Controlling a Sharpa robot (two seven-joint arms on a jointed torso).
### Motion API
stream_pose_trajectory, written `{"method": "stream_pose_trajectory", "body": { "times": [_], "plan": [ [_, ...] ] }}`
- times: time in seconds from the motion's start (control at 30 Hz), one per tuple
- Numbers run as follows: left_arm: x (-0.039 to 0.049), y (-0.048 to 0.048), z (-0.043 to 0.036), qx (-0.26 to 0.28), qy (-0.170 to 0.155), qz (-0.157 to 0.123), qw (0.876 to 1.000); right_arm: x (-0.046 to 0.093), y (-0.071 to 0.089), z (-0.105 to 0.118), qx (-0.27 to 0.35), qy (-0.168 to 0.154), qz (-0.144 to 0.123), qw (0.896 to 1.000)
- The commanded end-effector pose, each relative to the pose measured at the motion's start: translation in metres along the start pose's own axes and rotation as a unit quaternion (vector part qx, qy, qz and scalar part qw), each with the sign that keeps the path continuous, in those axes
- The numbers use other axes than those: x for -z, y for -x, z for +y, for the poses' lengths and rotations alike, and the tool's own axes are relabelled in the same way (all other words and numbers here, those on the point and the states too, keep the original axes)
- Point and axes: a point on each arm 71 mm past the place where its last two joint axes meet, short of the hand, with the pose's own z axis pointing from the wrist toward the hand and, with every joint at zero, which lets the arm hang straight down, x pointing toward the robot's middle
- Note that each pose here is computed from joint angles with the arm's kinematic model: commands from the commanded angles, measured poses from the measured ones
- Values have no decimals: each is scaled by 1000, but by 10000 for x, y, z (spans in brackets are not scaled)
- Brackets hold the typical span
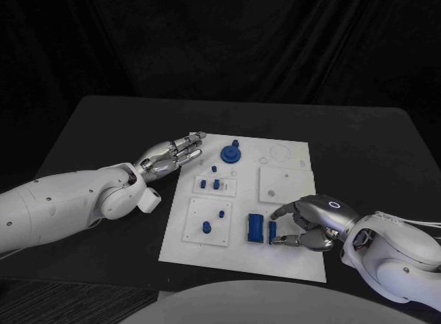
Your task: Assemble the parts on the task board
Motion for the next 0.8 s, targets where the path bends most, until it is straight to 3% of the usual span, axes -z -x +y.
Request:
{"method": "stream_pose_trajectory", "body": {
  "times": [0.03,0.33,0.53,0.67,0.8],
  "plan": [
    [2,-17,-12,4,-10,4,1000,4,6,8,68,9,-14,998],
    [9,-13,-10,4,-11,3,1000,17,64,26,80,33,-57,995],
    [17,-4,-7,3,-11,1,1000,67,149,69,68,73,-115,988],
    [27,4,-4,3,-11,0,1000,110,190,111,64,103,-142,982],
    [35,8,0,3,-11,-1,1000,136,205,152,63,124,-152,979]
  ]
}}
